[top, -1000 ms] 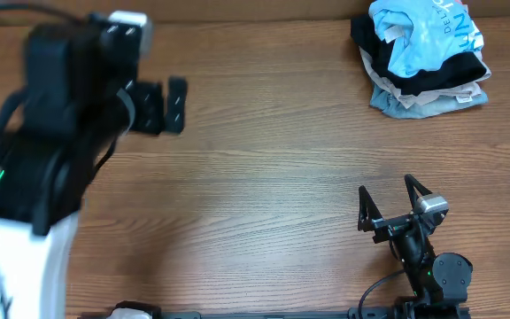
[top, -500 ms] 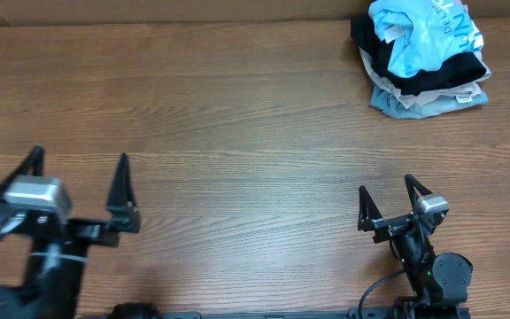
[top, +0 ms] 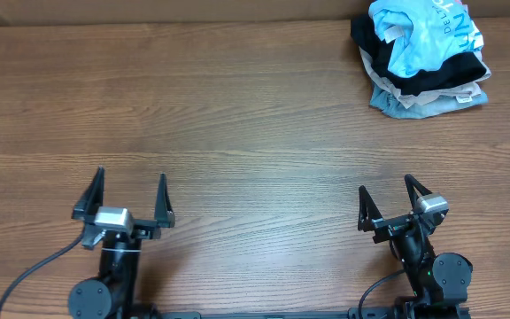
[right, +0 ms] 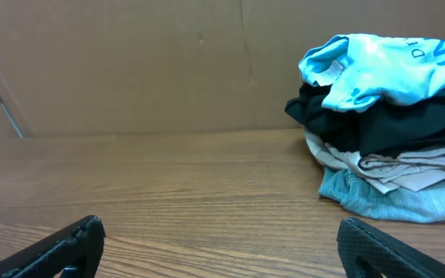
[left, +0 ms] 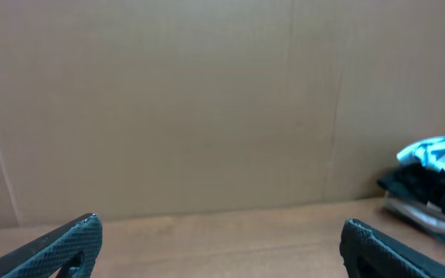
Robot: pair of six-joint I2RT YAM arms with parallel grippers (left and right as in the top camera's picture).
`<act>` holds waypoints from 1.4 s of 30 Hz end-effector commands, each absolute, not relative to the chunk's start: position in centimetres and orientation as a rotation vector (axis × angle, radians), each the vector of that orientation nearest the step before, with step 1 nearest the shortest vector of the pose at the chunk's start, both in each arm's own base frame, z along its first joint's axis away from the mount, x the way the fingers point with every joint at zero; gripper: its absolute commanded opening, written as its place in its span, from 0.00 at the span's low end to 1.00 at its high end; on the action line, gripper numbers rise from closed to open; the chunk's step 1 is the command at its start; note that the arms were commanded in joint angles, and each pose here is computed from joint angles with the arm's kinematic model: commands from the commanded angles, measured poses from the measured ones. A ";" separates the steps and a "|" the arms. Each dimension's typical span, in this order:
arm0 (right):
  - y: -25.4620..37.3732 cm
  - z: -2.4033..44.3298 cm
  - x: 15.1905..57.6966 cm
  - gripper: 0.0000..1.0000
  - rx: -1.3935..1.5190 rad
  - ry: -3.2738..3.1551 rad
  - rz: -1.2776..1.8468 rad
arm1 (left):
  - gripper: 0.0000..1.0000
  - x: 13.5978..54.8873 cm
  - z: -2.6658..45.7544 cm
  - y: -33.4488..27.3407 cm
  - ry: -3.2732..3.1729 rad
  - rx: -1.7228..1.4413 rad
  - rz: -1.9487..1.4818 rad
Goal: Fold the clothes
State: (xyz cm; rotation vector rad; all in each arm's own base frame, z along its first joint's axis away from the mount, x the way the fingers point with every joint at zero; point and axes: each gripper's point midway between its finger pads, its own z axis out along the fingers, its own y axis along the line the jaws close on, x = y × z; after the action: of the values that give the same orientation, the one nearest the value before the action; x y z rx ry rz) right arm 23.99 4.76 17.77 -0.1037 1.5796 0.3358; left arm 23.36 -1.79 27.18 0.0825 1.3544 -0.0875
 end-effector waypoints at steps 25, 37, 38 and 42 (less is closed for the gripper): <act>4.7 17.6 24.0 1.00 -0.100 1.574 0.338 | 1.00 24.5 15.9 -1.8 1.635 0.080 -0.097; 4.7 17.6 24.0 1.00 -0.100 1.574 0.338 | 1.00 24.5 15.9 -1.8 1.635 0.080 -0.097; 4.7 17.6 24.0 1.00 -0.100 1.574 0.338 | 1.00 24.5 15.9 -1.8 1.635 0.080 -0.097; 4.7 17.6 24.0 1.00 -0.100 1.574 0.338 | 1.00 24.5 15.9 -1.8 1.635 0.080 -0.097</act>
State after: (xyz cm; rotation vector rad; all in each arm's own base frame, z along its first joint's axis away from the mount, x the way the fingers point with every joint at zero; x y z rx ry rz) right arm 23.99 4.76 17.76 -0.1033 1.5800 0.3361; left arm 24.57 -1.76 15.83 0.0671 1.6414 -0.1042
